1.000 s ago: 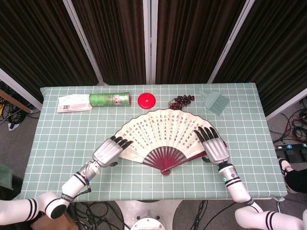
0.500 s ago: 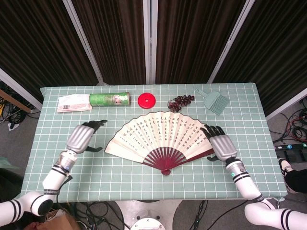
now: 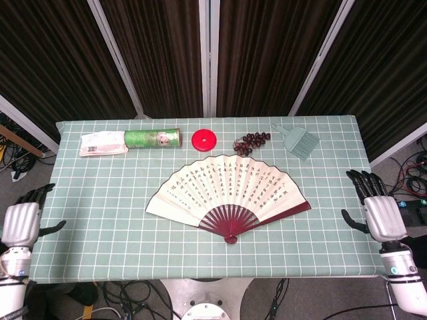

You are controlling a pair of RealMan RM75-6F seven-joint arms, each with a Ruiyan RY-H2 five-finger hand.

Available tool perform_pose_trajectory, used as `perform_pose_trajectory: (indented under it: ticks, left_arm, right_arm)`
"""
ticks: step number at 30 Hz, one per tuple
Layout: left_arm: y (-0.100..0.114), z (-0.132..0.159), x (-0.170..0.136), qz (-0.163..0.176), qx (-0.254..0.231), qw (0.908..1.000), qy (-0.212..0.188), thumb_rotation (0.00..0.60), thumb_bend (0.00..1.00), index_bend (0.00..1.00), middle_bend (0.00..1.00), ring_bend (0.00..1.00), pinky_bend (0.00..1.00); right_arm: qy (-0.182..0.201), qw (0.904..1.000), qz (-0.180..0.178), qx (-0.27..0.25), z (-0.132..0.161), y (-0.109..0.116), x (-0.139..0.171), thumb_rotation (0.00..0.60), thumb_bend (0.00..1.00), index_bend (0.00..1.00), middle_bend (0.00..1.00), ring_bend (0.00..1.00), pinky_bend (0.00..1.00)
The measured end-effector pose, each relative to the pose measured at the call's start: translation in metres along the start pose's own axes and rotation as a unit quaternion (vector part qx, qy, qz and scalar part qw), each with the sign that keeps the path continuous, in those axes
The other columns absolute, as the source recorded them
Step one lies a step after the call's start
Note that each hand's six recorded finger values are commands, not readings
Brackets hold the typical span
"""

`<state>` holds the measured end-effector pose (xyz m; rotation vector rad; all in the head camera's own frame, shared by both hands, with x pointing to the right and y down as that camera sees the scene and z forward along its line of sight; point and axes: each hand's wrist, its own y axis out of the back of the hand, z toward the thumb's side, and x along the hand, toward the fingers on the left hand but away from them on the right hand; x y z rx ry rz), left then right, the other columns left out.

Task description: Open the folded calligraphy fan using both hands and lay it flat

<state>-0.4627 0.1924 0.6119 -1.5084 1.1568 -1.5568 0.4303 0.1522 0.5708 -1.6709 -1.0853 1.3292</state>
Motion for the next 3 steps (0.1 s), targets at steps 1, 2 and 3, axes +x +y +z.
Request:
perform_pose_trajectory:
  ticks: [1, 2, 3]
  left_arm:
    - [0.001, -0.003, -0.01, -0.002, 0.003, 1.0, 0.008, 0.6, 0.0, 0.19, 0.25, 0.23, 0.31]
    - [0.001, -0.005, -0.016, -0.002, 0.005, 0.9999, 0.012, 0.6, 0.0, 0.19, 0.25, 0.23, 0.31]
    - [0.003, -0.006, -0.021, -0.001, 0.008, 0.9998, 0.015, 0.6, 0.0, 0.19, 0.25, 0.23, 0.31]
  right_arm:
    - [-0.004, 1.0, -0.003, -0.002, -0.002, 0.002, 0.007, 0.6, 0.24, 0.0, 0.08, 0.0, 0.0]
    - [-0.008, 0.9999, -0.005, -0.003, -0.005, 0.003, 0.013, 0.6, 0.24, 0.0, 0.08, 0.0, 0.0]
    - [-0.012, 0.9999, -0.007, -0.006, -0.006, 0.004, 0.021, 0.6, 0.24, 0.0, 0.08, 0.0, 0.0]
